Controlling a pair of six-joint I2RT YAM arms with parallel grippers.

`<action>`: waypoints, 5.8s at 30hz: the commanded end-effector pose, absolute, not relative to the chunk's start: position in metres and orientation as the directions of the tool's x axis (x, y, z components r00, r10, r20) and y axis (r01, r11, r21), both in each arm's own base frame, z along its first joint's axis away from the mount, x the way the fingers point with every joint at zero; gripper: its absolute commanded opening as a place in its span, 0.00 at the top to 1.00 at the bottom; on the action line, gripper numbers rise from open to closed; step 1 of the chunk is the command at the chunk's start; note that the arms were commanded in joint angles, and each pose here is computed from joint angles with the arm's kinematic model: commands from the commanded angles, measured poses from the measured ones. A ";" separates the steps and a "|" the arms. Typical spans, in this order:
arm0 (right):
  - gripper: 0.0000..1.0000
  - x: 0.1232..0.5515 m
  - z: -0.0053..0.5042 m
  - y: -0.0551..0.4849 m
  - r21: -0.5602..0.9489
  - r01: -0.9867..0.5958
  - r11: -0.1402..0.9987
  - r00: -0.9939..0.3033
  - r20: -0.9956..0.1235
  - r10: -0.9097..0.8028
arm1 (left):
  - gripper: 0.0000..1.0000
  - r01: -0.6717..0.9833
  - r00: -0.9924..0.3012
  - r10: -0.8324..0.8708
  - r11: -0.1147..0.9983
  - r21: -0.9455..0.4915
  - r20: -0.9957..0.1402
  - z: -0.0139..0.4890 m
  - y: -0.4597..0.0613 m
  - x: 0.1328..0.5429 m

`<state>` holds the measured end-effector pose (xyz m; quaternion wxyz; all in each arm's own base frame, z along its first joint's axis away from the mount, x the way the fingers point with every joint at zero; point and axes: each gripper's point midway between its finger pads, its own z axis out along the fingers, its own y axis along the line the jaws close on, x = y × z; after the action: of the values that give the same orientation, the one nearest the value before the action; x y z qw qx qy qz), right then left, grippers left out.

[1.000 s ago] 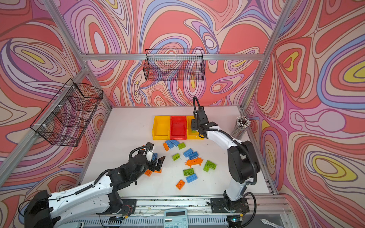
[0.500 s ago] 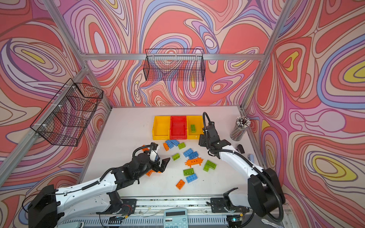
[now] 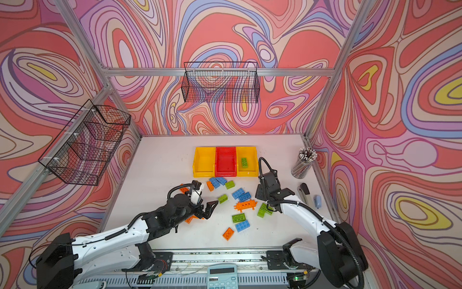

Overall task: Sort the legos into containers by color
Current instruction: Pick up the lego from the middle-right of the table, then place the lego in the container, then pick up the lego from the center of the table, then place the lego in the container.

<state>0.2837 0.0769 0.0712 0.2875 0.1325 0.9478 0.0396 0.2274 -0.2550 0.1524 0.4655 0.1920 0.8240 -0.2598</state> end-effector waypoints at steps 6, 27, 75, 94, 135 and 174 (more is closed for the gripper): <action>0.18 0.253 0.059 0.059 0.150 0.362 0.920 -0.781 -0.489 0.388 | 0.00 0.578 -0.503 0.072 0.769 -0.274 -0.861 0.143 -0.261 0.224; 0.15 0.228 0.028 0.062 0.167 0.422 0.891 -0.807 -0.380 0.453 | 0.00 0.585 -0.493 0.097 0.773 -0.247 -0.865 0.135 -0.260 0.225; 0.53 0.484 0.118 0.150 0.026 0.096 0.995 -0.751 -0.655 0.089 | 0.00 0.436 -0.506 0.082 0.883 -0.173 -0.858 0.154 -0.215 0.230; 0.17 0.479 0.167 0.149 0.106 0.043 0.993 -0.694 -0.712 0.106 | 0.00 0.437 -0.499 0.075 0.882 -0.177 -0.863 0.170 -0.219 0.233; 0.20 0.374 0.040 0.266 0.082 -0.378 0.922 -0.781 -0.564 -0.269 | 0.00 0.302 -0.600 0.009 0.929 -0.215 -0.800 0.130 -0.180 0.215; 0.58 0.470 0.123 0.176 -0.015 -0.140 0.990 -0.739 -0.664 -0.115 | 0.00 0.371 -0.592 0.042 0.901 -0.226 -0.805 0.156 -0.211 0.225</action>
<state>0.4558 0.1898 0.1362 0.3672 -0.0731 0.9263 0.0424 0.2215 -0.2046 0.1429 0.4257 0.1181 0.8794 -0.1773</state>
